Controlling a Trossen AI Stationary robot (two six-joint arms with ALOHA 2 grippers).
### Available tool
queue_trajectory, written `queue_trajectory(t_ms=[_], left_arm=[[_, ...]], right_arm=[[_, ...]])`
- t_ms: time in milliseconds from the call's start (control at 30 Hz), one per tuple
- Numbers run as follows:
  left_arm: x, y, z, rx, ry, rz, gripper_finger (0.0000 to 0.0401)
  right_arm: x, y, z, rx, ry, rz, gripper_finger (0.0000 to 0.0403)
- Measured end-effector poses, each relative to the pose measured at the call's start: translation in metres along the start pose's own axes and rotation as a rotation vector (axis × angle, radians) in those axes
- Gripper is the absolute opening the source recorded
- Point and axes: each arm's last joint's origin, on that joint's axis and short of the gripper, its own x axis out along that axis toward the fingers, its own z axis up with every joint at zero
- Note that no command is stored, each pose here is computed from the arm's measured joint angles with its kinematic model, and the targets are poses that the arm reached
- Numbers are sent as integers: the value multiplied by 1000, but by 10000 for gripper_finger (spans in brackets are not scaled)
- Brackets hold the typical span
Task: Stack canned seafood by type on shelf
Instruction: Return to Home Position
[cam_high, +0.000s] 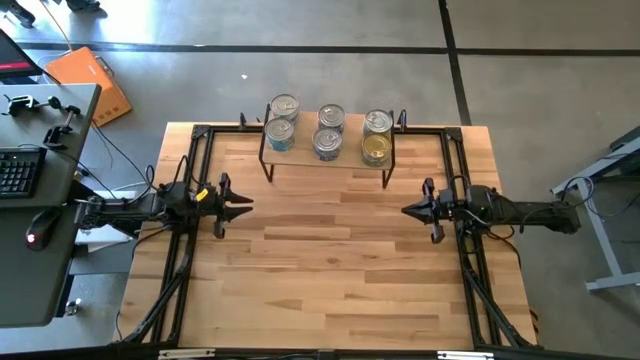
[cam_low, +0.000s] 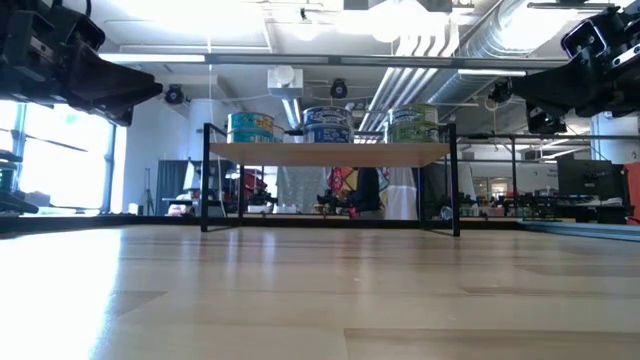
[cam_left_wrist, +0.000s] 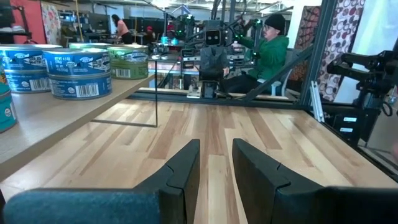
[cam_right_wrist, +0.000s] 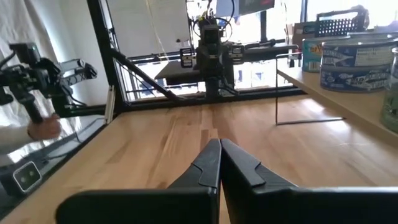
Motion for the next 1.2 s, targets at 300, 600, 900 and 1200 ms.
queue_trajectory(t_ms=[300,600,900,1200], left_arm=[[0,0,0,0,0,0,85],[0,0,0,0,0,0,85],[0,0,0,0,-1,0,85],[0,0,0,0,-1,0,85]], right_arm=[[0,0,0,15,1,0,0],[0,0,0,17,1,0,0],[0,0,0,17,1,0,0],[0,0,0,17,1,0,0]])
